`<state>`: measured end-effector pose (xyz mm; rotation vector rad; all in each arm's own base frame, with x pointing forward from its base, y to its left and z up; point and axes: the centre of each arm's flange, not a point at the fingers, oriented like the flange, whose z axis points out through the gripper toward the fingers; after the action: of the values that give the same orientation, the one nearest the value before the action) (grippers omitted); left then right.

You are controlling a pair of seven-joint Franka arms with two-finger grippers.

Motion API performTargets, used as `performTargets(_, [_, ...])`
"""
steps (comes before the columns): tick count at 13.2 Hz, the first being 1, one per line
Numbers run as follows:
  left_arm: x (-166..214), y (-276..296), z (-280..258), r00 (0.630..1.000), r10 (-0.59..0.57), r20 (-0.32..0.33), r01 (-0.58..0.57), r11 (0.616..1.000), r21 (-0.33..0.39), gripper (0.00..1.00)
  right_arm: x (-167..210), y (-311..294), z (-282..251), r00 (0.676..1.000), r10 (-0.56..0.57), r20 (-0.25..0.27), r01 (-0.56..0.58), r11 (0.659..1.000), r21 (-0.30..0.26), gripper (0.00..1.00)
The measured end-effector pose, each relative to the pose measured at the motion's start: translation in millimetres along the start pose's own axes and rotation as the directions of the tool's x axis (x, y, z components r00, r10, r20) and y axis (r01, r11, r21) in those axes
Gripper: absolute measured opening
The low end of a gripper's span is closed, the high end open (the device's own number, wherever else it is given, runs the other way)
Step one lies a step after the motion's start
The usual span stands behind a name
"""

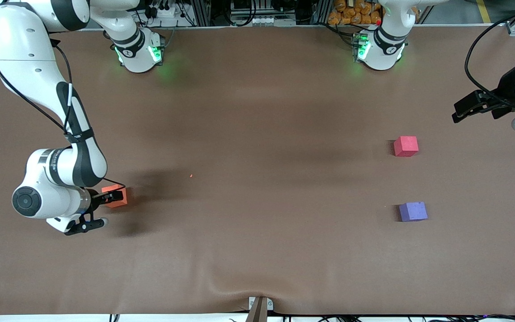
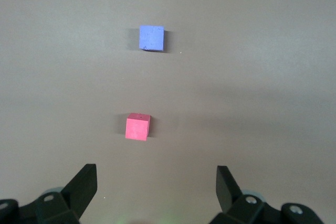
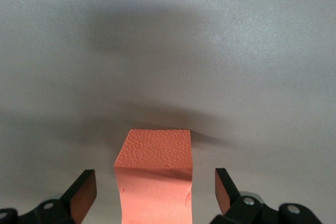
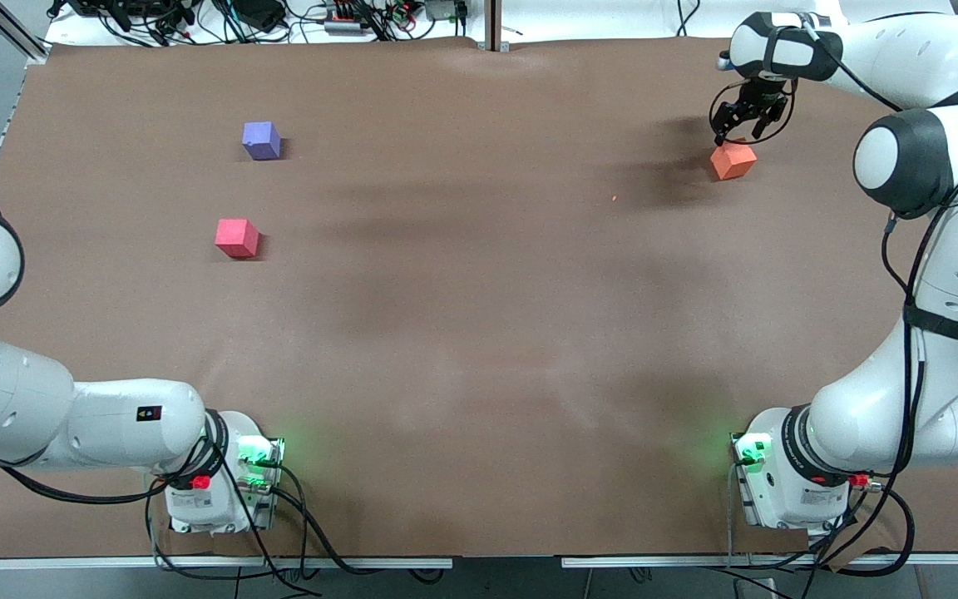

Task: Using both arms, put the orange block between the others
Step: 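Close the right gripper on the orange cube and lift it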

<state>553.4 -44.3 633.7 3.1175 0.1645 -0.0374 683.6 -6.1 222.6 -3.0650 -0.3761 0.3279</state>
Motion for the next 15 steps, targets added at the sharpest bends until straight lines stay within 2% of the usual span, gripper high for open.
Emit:
performTargets(9, [0, 1, -3, 1.0, 0.002, -0.008, -0.002, 1.0, -0.001, 1.0, -5, -1, 30, 0.999, 0.001, 0.051, -0.001, 1.0, 0.014, 1.0])
performTargets(12, [0, 4, -1, 1.0, 0.007, -0.003, -0.007, 1.0, -0.001, 1.0, -6, -1, 32, 0.999, 0.0, 0.054, -0.001, 1.0, 0.015, 0.94])
performTargets(13, [0, 4, -1, 1.0, 0.012, -0.003, -0.012, 1.0, -0.001, 1.0, -6, -1, 32, 0.999, 0.0, 0.054, -0.001, 1.0, 0.015, 0.86])
performTargets(15, [0, 2, -2, 0.999, 0.04, -0.005, -0.04, 0.999, -0.001, 1.0, -6, -1, 32, 0.999, 0.0, 0.053, -0.001, 1.0, 0.015, 0.63])
